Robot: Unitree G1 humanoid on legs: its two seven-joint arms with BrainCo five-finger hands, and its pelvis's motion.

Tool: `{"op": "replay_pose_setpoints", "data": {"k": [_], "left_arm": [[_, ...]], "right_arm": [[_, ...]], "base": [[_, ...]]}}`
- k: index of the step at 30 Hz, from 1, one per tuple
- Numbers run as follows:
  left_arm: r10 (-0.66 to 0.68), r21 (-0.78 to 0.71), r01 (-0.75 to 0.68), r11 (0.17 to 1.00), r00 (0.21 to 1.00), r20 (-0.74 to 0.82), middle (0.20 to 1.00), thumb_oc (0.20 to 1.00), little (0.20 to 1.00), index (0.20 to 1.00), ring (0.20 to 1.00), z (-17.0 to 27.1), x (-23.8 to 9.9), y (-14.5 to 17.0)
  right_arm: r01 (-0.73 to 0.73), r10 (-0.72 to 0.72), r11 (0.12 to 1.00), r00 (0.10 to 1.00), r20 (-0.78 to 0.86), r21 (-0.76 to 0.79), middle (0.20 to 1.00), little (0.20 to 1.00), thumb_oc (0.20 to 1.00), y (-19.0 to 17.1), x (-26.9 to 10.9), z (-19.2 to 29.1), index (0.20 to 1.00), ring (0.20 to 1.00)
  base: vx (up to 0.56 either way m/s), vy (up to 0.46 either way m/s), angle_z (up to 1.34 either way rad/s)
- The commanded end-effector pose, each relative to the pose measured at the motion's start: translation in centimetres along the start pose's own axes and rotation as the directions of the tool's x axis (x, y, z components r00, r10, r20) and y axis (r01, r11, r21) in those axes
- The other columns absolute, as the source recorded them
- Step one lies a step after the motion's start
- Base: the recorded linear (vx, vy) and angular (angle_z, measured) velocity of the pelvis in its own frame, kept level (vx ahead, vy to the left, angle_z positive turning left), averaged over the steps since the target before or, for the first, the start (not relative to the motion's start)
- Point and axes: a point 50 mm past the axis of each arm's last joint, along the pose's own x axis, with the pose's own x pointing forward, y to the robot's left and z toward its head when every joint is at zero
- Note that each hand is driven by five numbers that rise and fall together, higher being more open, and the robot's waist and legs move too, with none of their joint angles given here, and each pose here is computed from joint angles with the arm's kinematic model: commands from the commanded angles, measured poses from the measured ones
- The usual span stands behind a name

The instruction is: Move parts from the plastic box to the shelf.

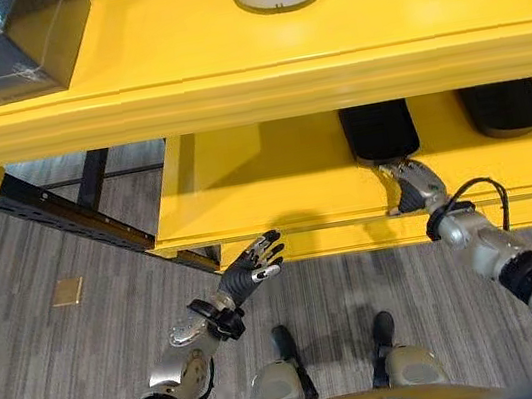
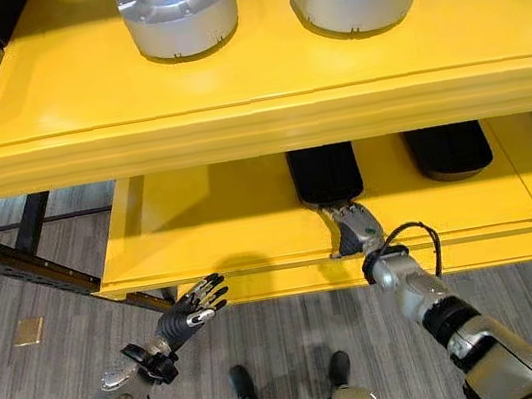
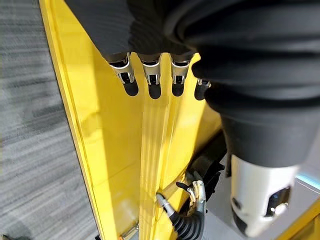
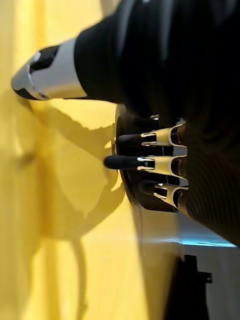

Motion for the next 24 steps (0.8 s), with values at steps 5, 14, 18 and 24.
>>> {"op": "replay_pose_setpoints", "data": {"k": [5,14,18,24], "left_arm": [[-0.080,0.036,0.079,0.996,0.996,0.038,1.000,1.000,1.000,1.000,1.000,1.2,0.8,-0.7],[-0.092,0.036,0.091,0.995,0.995,0.034,1.000,1.000,1.000,1.000,1.000,1.4,1.1,-0.9],[-0.086,0.034,0.085,0.996,0.996,0.036,1.000,1.000,1.000,1.000,1.000,1.2,0.9,-0.8],[-0.060,0.033,0.058,0.998,0.996,0.067,1.000,1.000,1.000,1.000,1.000,1.0,-0.1,-0.4]], "right_arm": [[-0.056,0.056,0.998,0.998,-0.009,-0.004,1.000,1.000,1.000,1.3,-0.2,0.5,1.000,1.000],[-0.077,0.076,0.997,0.997,-0.023,-0.031,1.000,1.000,1.000,0.3,1.0,0.1,1.000,1.000],[-0.148,0.148,0.989,0.989,0.022,-0.026,1.000,1.000,1.000,1.0,0.6,0.6,1.000,1.000],[-0.295,0.282,0.952,0.950,0.138,0.085,1.000,1.000,1.000,3.7,-2.5,2.6,1.000,1.000]], "base": [[-0.02,-0.009,0.02],[-0.01,-0.004,0.03],[0.01,0.013,0.00],[-0.03,0.034,0.00]]}}
